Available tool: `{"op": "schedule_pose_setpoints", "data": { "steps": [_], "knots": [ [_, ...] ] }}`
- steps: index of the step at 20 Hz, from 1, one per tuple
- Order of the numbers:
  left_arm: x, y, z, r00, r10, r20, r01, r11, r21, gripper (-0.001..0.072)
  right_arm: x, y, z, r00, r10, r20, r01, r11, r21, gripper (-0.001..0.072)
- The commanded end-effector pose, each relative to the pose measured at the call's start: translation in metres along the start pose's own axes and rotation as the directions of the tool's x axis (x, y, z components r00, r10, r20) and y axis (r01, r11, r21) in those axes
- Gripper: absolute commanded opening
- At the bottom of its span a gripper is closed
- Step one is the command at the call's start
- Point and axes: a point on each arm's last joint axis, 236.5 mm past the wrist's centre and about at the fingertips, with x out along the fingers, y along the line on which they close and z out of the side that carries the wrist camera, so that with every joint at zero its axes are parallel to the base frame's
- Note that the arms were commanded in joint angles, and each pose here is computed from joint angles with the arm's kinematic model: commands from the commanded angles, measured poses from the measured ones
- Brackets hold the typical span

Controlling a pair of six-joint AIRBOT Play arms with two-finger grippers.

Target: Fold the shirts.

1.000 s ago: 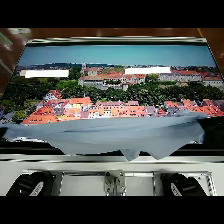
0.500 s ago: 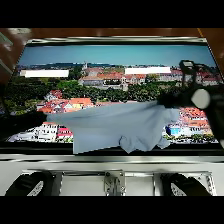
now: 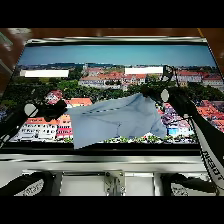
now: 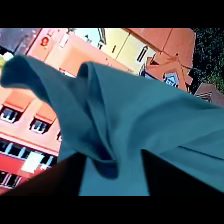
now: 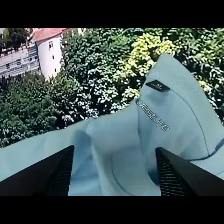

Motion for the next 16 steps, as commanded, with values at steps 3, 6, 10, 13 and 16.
{"op": "schedule_pose_setpoints", "data": {
  "steps": [3,6,10,13,16],
  "knots": [
    [-0.015,0.024,-0.004,0.978,0.047,-0.205,-0.032,0.997,0.075,0.0704,-0.059,-0.005,0.02,1.0,0.01,0.022,-0.009,0.998,-0.06,0.0638],
    [-0.066,0.076,-0.02,0.897,0.155,-0.413,-0.079,0.978,0.195,0.0702,-0.129,-0.066,0.021,0.985,-0.173,-0.009,0.166,0.957,-0.238,0.0638],
    [-0.079,0.103,-0.08,0.809,0.134,-0.572,-0.027,0.981,0.191,0.0702,-0.181,-0.158,-0.022,0.922,-0.313,-0.228,0.28,0.946,-0.163,0.0638],
    [-0.046,0.093,-0.127,0.791,-0.02,-0.611,0.063,0.997,0.05,0.0702,-0.175,-0.162,-0.048,0.942,-0.131,-0.307,0.143,0.99,0.015,0.0638],
    [-0.02,0.09,-0.147,0.818,-0.1,-0.566,0.094,0.995,-0.04,0.0702,-0.168,-0.16,-0.059,0.95,-0.033,-0.311,0.074,0.99,0.122,0.0638]
  ]
}}
